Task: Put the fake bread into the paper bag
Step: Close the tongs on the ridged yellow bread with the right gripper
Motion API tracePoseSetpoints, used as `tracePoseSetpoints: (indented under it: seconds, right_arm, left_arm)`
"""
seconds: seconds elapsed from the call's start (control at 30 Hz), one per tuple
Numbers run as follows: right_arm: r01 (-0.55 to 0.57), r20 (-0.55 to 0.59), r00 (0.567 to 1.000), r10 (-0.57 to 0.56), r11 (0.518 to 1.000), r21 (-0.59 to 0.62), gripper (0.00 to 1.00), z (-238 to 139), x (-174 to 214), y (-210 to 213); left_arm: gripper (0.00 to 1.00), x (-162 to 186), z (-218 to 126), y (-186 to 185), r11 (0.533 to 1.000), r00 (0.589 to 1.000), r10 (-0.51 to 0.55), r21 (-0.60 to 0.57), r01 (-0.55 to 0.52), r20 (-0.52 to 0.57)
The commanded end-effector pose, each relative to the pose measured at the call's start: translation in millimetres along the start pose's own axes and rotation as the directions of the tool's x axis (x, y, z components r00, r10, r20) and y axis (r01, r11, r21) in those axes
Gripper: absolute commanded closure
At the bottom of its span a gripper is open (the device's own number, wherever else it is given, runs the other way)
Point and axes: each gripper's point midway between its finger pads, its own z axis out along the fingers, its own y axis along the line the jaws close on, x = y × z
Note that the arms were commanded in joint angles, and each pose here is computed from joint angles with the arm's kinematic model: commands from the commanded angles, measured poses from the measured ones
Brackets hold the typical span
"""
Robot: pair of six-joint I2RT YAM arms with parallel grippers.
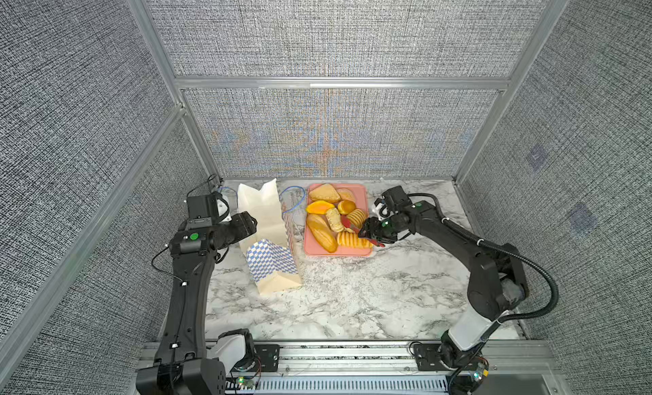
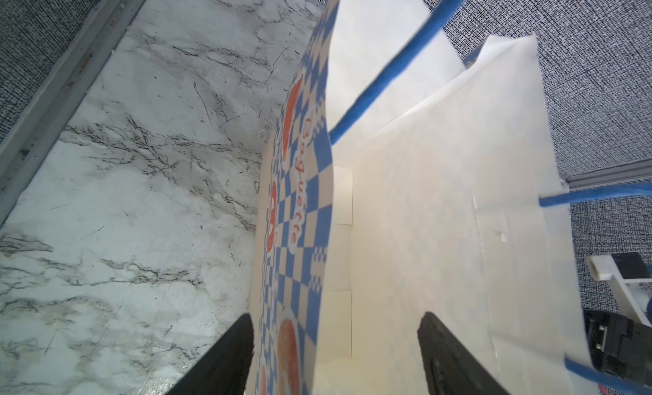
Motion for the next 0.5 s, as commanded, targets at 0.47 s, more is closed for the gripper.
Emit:
tracePoseSetpoints:
  seconds: [0.47]
  right_arm:
    - [-0.007, 0.052, 0.999, 0.008, 0.999, -0.032, 0.51, -18, 8, 5]
  left_arm:
    - [0.25, -6, -2, -1, 1.0, 1.0, 0.015, -0.003, -0.014, 0.02]
